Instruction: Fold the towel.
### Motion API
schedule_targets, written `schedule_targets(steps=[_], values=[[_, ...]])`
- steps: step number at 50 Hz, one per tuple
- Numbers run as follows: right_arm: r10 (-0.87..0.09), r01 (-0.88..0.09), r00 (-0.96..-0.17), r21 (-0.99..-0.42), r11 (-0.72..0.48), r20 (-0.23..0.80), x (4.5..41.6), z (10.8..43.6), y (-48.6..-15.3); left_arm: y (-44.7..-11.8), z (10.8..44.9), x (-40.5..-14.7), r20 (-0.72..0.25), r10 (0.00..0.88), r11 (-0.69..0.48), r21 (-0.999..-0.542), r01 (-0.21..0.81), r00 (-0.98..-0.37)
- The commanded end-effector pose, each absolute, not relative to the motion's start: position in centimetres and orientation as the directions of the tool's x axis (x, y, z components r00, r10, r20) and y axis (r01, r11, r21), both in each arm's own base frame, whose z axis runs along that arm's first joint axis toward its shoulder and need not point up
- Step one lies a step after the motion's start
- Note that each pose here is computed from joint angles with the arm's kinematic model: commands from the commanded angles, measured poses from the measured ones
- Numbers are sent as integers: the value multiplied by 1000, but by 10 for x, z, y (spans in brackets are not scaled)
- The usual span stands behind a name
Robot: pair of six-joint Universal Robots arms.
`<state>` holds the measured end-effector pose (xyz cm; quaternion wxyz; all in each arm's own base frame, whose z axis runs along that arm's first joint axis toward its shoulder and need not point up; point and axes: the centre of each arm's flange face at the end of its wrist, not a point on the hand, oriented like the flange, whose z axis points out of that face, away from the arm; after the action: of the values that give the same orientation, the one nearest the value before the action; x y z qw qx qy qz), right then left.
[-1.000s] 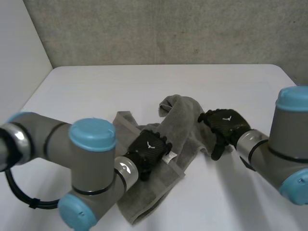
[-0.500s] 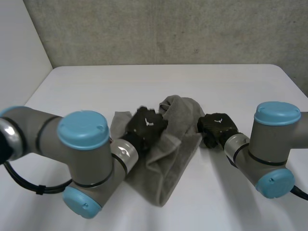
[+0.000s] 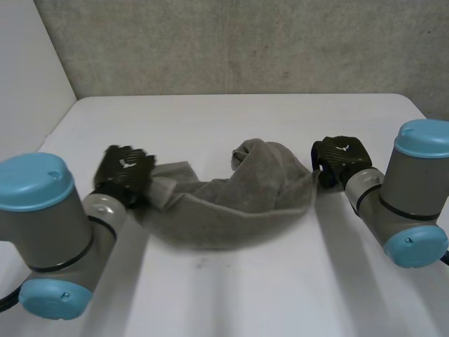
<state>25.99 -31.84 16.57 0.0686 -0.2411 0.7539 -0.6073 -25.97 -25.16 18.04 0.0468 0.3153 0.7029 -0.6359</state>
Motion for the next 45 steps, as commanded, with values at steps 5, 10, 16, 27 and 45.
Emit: schedule_targets(steps=[5,10,16,27,45], values=[[-505,-376,-833,-901,216,226,261,142,-310,-239,156,-227,-337,331,177,-895,409,-881],[-510,-385,-830,-893,236,223,261,133,-310,-230,155,-228,-334,348,187,-891,414,-876],[-510,-384,-831,-892,238,221,261,133,-309,-223,185,-222,-329,311,109,-920,378,-891],[-511,-387,-831,-890,243,222,260,133,-307,-198,208,-226,-321,391,0,-937,348,-863],[-512,-394,-828,-886,244,227,259,132,-306,-171,163,-227,-590,534,-80,-749,658,-606]])
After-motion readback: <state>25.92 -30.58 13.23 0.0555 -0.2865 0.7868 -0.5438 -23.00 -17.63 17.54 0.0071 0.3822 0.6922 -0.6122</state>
